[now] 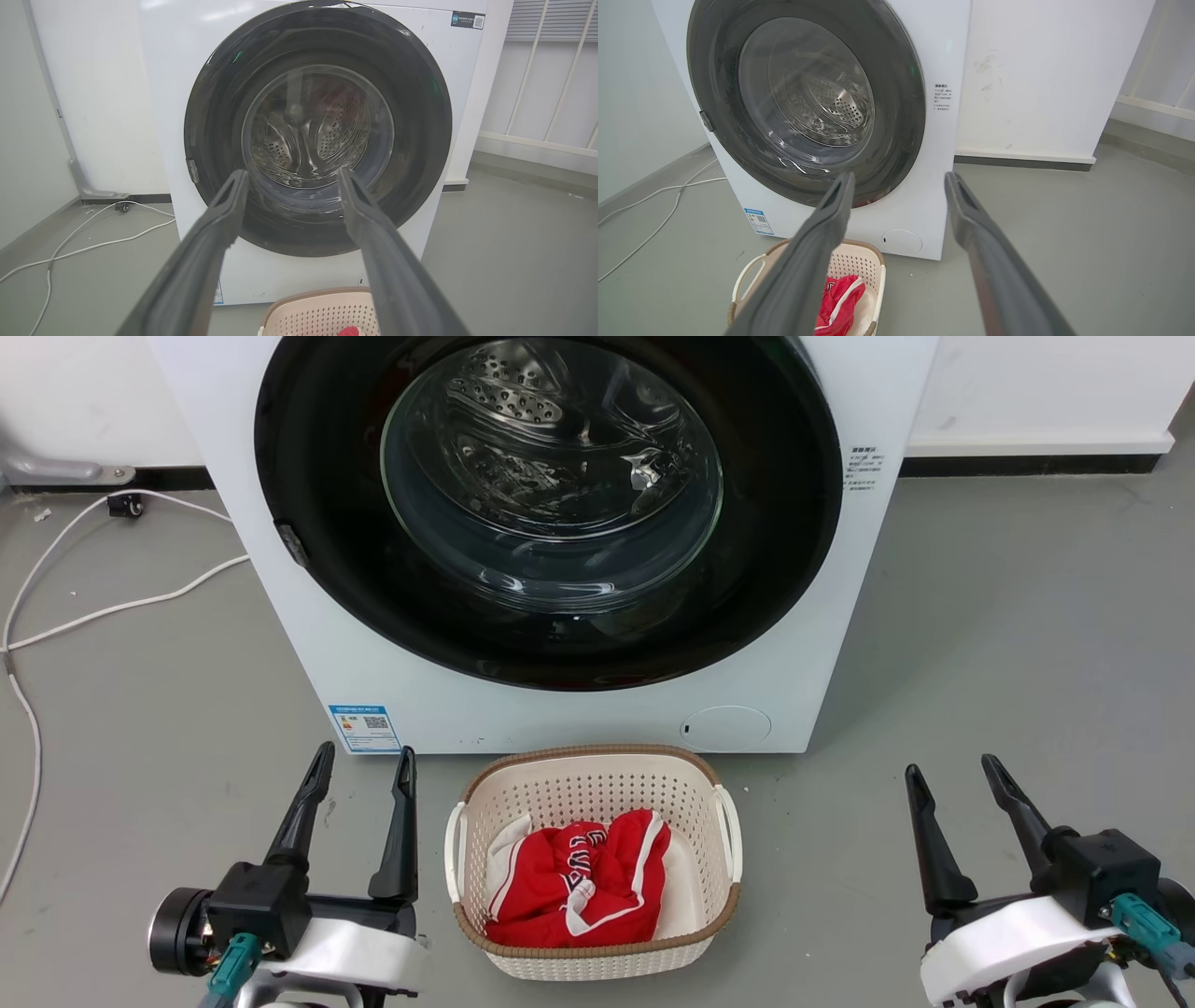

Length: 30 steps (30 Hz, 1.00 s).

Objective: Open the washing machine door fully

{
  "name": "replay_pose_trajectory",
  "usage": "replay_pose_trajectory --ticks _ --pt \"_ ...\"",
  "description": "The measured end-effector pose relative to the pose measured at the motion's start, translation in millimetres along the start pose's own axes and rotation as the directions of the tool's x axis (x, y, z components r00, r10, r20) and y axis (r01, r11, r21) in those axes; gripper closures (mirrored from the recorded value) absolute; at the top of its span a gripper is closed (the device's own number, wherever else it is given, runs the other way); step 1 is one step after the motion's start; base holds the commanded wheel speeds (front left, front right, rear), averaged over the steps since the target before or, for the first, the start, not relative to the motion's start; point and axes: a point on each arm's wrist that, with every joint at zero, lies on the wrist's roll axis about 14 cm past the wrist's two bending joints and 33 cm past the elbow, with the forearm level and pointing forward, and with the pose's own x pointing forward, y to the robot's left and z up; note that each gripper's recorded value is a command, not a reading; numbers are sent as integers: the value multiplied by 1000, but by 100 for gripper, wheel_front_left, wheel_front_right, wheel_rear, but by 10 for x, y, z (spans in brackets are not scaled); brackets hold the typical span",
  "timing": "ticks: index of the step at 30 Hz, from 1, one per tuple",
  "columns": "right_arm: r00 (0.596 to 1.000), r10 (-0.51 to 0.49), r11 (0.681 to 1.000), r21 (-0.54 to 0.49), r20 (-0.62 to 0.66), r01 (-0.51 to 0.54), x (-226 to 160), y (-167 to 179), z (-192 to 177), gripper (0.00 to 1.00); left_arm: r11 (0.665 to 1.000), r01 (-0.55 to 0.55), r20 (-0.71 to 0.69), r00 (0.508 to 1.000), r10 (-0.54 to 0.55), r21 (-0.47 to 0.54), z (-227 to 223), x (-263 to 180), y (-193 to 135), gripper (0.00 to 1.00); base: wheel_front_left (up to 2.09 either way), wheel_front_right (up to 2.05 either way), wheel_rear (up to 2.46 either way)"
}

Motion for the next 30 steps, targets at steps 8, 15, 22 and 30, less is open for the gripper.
replay_pose_trajectory --ticks 8,15,22,30 --pt "1000 6 999 -34 1 -6 -14 19 -5 0 999 7 7 1000 -8 38 4 -16 -5 0 0 0 0" --pt "1000 6 1000 -28 2 -6 -16 23 -14 0 999 4 -1 1000 -4 45 -23 -22 7 0 0 0 0" --pt "1000 4 1000 -18 -4 -5 -15 17 -43 0 999 2 -9 1000 -2 35 -52 -22 6 0 0 0 0" --pt "1000 1 1000 6 -7 -1 -16 10 -65 100 999 3 -12 1000 -3 32 -66 -21 6 0 0 0 0"
